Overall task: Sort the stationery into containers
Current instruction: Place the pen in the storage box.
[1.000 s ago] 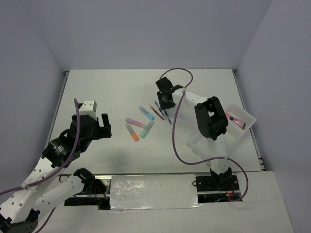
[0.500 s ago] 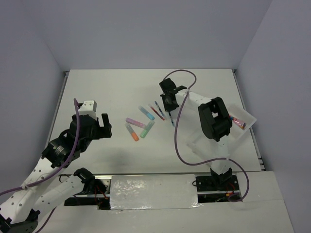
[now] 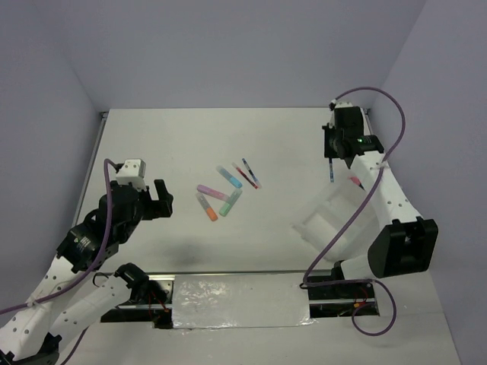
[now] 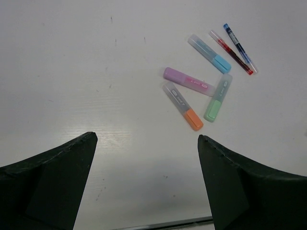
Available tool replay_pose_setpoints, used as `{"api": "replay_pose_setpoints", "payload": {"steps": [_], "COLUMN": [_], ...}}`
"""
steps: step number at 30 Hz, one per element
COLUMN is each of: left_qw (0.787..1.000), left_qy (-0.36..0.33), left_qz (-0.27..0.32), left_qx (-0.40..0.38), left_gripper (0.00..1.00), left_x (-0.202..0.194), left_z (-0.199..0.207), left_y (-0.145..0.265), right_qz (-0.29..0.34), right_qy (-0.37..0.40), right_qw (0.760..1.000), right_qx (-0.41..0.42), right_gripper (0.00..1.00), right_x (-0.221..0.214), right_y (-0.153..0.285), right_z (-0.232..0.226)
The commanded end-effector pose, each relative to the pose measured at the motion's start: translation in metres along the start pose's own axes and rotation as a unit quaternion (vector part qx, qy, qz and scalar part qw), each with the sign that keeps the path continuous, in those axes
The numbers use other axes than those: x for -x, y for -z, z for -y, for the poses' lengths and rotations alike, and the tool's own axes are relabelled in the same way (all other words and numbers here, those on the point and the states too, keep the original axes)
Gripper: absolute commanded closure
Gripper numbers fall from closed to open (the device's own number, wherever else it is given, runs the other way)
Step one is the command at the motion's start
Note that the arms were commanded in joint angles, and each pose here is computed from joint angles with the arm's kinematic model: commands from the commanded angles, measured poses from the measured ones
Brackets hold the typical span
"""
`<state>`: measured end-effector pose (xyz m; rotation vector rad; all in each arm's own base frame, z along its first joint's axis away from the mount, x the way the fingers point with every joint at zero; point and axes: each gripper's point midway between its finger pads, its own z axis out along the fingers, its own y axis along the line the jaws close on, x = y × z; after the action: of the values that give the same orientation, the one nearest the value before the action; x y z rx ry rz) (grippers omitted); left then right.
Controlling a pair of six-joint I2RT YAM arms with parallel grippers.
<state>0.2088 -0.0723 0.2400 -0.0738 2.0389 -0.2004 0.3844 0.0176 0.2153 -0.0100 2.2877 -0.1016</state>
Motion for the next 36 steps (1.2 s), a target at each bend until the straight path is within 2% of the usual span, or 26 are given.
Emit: {"api": "replay_pose_setpoints", "payload": {"steps": [1, 5, 10, 11, 17, 27, 31, 32, 34, 35, 36], "left_qw": [1.000, 0.999, 0.999, 0.999, 0.999, 1.000, 1.000, 1.000, 1.000, 0.999, 1.000], "left_qy": [-0.011, -0.018, -0.019, -0.019, -0.017, -0.013, -0.016, -0.016, -0.017, -0.017, -0.017], "left_qz": [0.005, -0.005, -0.010, -0.010, -0.007, 0.000, -0.003, -0.004, -0.005, -0.004, -0.003], "left_qx": [-0.017, -0.027, -0.028, -0.029, -0.026, -0.023, -0.025, -0.026, -0.026, -0.027, -0.026], "left_gripper": [0.01, 0.01, 0.01, 0.01, 0.01, 0.01, 0.01, 0.01, 0.01, 0.01, 0.01], "left_x": [0.005, 0.002, 0.000, 0.000, 0.000, 0.003, 0.002, 0.002, 0.001, 0.002, 0.002], "left_z": [0.008, 0.013, 0.014, 0.015, 0.013, 0.011, 0.012, 0.013, 0.013, 0.013, 0.012], "left_y": [-0.006, -0.009, -0.010, -0.010, -0.009, -0.007, -0.008, -0.008, -0.008, -0.008, -0.008], "right_qz": [-0.118, -0.123, -0.123, -0.131, -0.103, -0.150, -0.153, -0.149, -0.142, -0.139, -0.134], "right_qy": [0.042, 0.036, 0.051, 0.064, 0.077, 0.100, 0.101, 0.097, 0.093, 0.089, 0.085], "right_qw": [0.991, 0.984, 0.976, 0.973, 0.976, 0.963, 0.963, 0.964, 0.966, 0.967, 0.970], "right_qx": [-0.042, -0.127, -0.172, -0.177, -0.178, -0.202, -0.197, -0.198, -0.196, -0.195, -0.185], "right_gripper": [0.99, 1.00, 1.00, 1.00, 0.99, 0.94, 0.80, 0.67, 0.62, 0.55, 0.42], "right_x": [-0.074, -0.093, -0.122, -0.131, -0.121, -0.126, -0.125, -0.124, -0.120, -0.118, -0.116], "right_y": [-0.005, 0.008, 0.021, 0.021, 0.022, -0.006, -0.007, -0.006, -0.003, -0.001, -0.001], "right_z": [0.020, 0.053, 0.072, 0.075, 0.077, 0.083, 0.081, 0.081, 0.080, 0.080, 0.075]}}
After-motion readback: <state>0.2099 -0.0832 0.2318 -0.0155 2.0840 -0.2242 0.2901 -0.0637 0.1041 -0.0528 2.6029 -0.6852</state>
